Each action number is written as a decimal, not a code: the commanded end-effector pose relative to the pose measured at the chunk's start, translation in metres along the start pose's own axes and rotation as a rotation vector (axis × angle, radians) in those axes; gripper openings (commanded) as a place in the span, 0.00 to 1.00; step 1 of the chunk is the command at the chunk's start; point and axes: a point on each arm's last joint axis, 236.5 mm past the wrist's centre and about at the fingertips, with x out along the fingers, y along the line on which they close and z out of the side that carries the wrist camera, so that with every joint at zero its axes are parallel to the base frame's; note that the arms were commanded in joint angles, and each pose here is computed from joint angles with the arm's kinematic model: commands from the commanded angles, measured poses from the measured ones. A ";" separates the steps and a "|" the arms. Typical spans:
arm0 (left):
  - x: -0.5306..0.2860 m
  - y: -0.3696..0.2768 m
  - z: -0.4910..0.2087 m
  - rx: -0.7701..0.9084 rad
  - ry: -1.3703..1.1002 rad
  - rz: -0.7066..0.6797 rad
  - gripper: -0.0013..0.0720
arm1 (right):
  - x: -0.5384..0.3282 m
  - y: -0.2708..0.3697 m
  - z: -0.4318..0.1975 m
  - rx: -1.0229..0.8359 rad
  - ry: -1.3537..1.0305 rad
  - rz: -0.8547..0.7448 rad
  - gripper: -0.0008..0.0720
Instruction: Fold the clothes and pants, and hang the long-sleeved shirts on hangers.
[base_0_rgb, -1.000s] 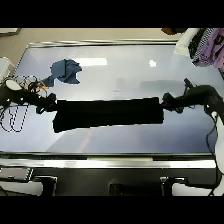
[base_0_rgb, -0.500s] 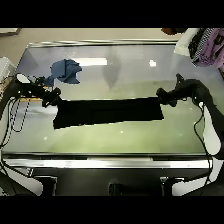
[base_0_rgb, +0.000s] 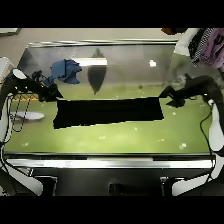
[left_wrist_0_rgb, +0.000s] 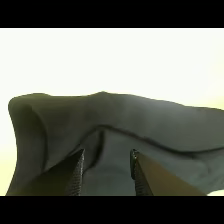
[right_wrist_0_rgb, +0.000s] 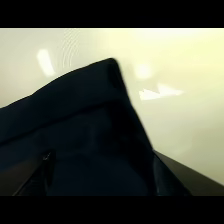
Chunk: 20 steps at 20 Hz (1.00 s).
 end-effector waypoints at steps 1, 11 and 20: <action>-0.041 -0.009 0.017 0.064 -0.089 0.036 0.48 | -0.025 -0.017 0.005 0.127 0.048 0.138 0.97; -0.056 -0.018 0.022 0.084 -0.131 0.031 0.48 | 0.028 -0.022 -0.017 0.147 0.211 0.251 0.97; -0.056 -0.018 0.021 0.084 -0.129 0.032 0.48 | 0.073 0.002 -0.040 -0.007 0.247 0.130 0.46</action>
